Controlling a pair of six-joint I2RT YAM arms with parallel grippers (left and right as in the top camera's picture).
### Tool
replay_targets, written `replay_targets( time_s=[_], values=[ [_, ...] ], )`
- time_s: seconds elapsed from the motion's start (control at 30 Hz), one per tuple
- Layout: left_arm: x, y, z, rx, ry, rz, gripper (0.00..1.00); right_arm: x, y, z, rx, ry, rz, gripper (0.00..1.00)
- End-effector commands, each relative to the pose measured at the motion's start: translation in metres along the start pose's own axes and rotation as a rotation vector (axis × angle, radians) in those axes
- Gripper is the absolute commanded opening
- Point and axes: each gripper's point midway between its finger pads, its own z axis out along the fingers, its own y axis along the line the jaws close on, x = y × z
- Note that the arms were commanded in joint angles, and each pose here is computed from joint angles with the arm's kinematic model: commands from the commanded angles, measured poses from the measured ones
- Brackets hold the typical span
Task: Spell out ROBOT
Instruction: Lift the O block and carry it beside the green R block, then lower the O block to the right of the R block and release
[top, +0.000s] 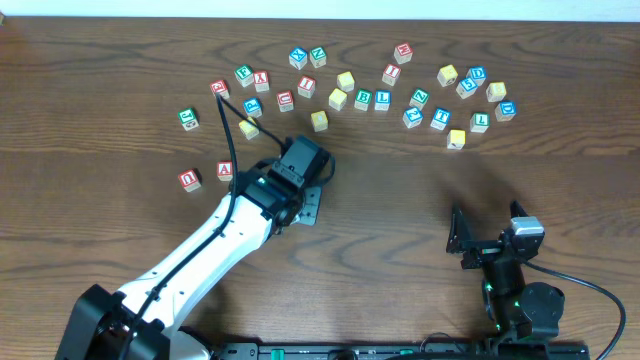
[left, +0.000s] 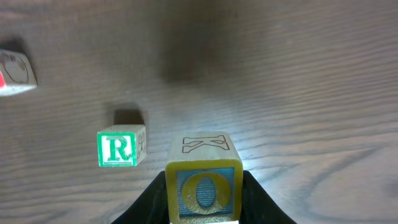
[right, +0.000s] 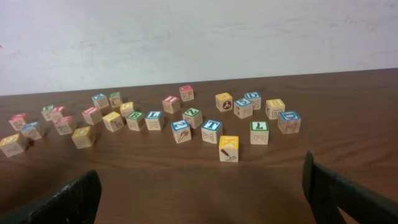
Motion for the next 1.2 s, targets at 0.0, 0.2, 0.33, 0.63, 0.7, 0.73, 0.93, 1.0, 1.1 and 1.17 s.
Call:
replay_targets(
  time_s=[0.0,0.2,0.33,0.63,0.7,0.73,0.93,1.0,1.1,1.17],
  values=[
    [0.005,0.004,0.006,-0.014,-0.017,-0.028,0.08,0.000,-0.001,0.000,0.000,0.000,-0.010,0.99],
    [0.017,0.006,0.018,-0.008,-0.002,-0.034,0.07,0.001,-0.001,0.000,0.000,0.001,-0.010,0.99],
    [0.019,0.007,0.020,-0.011,0.003,-0.034,0.07,0.000,-0.001,0.000,0.000,0.000,-0.010,0.99],
    [0.023,0.008,0.025,-0.010,0.001,-0.033,0.07,0.001,-0.001,0.000,0.000,0.001,-0.010,0.99],
    [0.024,0.008,0.028,-0.009,-0.003,-0.034,0.07,0.000,-0.001,0.000,0.000,0.000,-0.009,0.99],
    [0.024,0.008,0.028,-0.008,-0.004,-0.034,0.08,0.000,-0.001,0.000,0.000,0.000,-0.009,0.99],
    [0.022,0.007,0.028,-0.004,-0.013,-0.035,0.07,0.000,-0.001,0.000,0.000,0.000,-0.009,0.99],
    [0.022,0.007,0.028,-0.005,-0.013,-0.035,0.07,0.001,-0.001,0.000,0.000,0.001,-0.010,0.99],
    [0.023,0.007,0.029,-0.005,-0.011,-0.035,0.07,0.001,-0.001,0.000,0.000,0.001,-0.009,0.99],
    [0.025,0.008,0.030,-0.008,-0.005,-0.034,0.07,0.000,-0.001,0.000,0.000,0.000,-0.009,0.99]
  ],
)
